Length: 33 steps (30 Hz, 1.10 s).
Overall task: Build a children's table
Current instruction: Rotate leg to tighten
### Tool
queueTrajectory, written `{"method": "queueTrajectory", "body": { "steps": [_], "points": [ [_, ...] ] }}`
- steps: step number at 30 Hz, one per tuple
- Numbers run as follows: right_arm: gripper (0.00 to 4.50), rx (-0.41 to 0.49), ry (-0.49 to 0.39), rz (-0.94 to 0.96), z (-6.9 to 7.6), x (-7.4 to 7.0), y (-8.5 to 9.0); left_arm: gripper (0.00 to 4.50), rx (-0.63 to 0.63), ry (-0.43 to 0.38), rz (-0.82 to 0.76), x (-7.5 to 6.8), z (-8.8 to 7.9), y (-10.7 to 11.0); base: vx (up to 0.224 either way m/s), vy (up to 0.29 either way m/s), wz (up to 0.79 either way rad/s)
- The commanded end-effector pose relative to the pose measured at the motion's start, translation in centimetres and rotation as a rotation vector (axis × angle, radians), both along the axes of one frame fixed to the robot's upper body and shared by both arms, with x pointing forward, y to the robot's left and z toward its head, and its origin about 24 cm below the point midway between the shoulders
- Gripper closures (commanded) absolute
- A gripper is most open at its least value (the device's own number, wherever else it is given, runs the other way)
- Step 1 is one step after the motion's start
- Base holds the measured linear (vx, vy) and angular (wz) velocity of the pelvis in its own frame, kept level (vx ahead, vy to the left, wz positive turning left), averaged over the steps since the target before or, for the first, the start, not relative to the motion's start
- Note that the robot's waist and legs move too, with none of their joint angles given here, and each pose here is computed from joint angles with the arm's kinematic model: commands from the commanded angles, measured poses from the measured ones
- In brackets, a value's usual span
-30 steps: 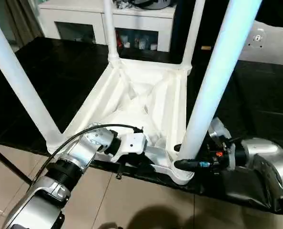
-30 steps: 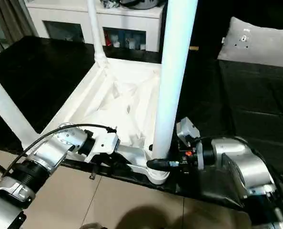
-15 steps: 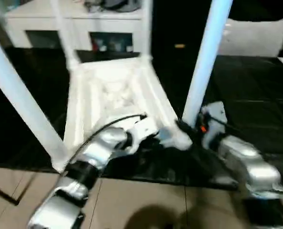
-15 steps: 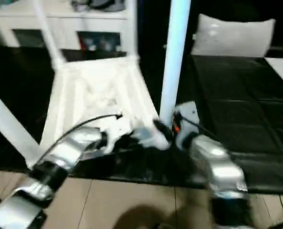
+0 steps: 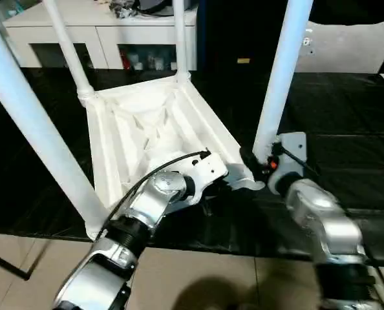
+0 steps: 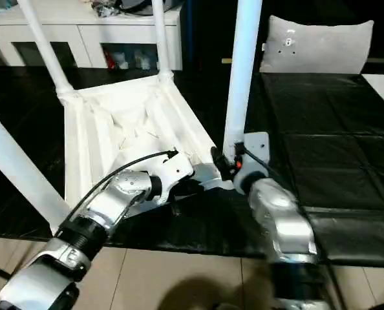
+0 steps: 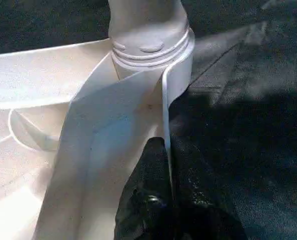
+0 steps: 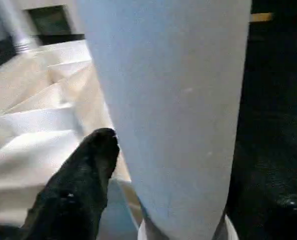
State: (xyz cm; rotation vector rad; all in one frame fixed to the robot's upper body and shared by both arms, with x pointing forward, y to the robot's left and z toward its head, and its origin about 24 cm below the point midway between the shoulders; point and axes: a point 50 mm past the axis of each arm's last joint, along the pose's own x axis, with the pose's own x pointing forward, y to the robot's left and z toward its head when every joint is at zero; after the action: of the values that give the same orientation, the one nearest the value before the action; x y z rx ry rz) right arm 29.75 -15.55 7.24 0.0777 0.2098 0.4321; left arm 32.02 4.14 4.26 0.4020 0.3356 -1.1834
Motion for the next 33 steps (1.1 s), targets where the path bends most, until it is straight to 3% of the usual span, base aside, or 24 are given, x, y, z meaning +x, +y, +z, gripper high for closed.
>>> {"method": "queueTrajectory", "body": {
  "steps": [1,8,11,16,17,20,21,23,33],
  "points": [
    [0.93,0.023,0.003,0.185,0.1,-0.8,1.0,4.5,-0.06,-0.09,-0.099,-0.1,1.7,-0.4,0.0,0.0,0.0],
    [0.32,-0.115,-0.017,0.482,0.9,-2.2,-2.4,4.5,0.019,-0.068,-0.265,-0.7,1.2,1.8,0.0,0.0,0.0],
    [0.32,-0.181,-0.009,0.623,1.2,-2.8,-3.2,4.5,0.067,-0.066,-0.36,-1.2,1.1,2.6,0.0,0.0,0.0],
    [0.32,-0.199,0.012,0.75,1.4,-3.2,-3.7,4.5,0.105,-0.052,-0.474,-1.8,1.0,3.4,0.0,0.0,0.0],
    [0.58,-0.181,0.035,0.804,1.5,-3.3,-3.9,4.5,0.117,-0.044,-0.53,-2.2,1.0,3.6,0.0,0.0,0.0],
    [0.71,-0.163,0.053,0.846,1.5,-3.1,-4.0,4.5,0.137,-0.034,-0.6,-2.8,1.0,3.8,0.0,0.0,0.0],
    [1.01,-0.143,0.069,0.887,1.6,-3.2,-4.0,4.5,0.142,-0.029,-0.628,-3.0,1.0,3.9,0.0,0.0,0.0],
    [1.01,-0.135,0.078,0.912,1.6,-3.3,-3.9,4.5,0.143,-0.028,-0.637,-3.1,1.0,3.9,0.0,0.0,0.0],
    [1.96,-0.097,0.157,1.047,1.1,-4.1,-3.7,4.5,0.15,-0.03,-0.662,-2.9,1.2,4.0,0.0,0.0,0.0]
  ]
}}
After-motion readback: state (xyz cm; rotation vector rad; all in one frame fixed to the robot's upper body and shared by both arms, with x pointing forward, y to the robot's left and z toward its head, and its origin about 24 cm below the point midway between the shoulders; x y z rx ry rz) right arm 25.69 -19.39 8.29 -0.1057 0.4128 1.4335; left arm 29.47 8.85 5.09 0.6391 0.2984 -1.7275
